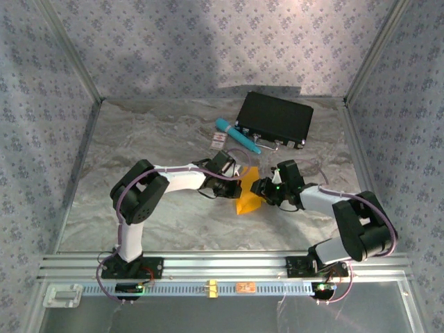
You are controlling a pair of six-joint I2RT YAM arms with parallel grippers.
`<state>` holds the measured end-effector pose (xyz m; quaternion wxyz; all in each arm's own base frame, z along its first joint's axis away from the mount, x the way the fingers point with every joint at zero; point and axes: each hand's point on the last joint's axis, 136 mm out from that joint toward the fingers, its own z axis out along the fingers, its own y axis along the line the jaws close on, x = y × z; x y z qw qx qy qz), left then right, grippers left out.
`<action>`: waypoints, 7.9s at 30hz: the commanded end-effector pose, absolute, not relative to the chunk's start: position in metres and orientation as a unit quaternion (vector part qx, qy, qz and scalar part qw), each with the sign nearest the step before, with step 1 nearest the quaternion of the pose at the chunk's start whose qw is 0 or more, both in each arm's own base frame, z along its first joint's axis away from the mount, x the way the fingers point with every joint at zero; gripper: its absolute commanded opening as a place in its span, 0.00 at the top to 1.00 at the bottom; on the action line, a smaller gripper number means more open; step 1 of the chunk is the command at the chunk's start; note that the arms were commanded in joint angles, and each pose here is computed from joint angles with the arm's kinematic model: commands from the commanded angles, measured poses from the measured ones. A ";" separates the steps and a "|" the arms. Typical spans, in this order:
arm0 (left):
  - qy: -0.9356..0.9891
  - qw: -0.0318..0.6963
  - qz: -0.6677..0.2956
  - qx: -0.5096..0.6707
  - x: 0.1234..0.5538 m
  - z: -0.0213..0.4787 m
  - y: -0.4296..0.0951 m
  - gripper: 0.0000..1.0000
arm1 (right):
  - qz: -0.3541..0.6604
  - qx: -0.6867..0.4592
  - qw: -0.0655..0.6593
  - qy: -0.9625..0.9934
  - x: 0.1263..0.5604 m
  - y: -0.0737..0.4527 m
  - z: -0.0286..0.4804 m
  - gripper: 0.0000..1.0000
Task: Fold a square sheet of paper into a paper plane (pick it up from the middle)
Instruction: Turn over the paper at the center of the table, then third fold the triangle at the center of the table.
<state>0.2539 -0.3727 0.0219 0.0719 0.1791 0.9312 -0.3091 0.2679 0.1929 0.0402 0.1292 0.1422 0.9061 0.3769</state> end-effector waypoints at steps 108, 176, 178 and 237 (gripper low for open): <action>0.901 0.375 -0.146 -0.161 0.283 0.137 -0.156 0.19 | -0.189 -0.095 0.256 0.943 0.271 0.148 0.118 1.00; 0.927 0.073 -0.366 -0.023 0.269 0.045 -0.341 0.62 | 0.373 0.153 0.049 0.914 0.251 0.193 -0.010 0.93; 0.925 0.070 -0.372 -0.027 0.269 0.044 -0.343 0.63 | 0.373 0.154 0.048 0.914 0.250 0.193 -0.010 0.93; 0.925 0.057 -0.371 -0.059 0.265 0.031 -0.338 0.82 | 0.379 0.149 0.065 0.911 0.252 0.193 -0.004 0.89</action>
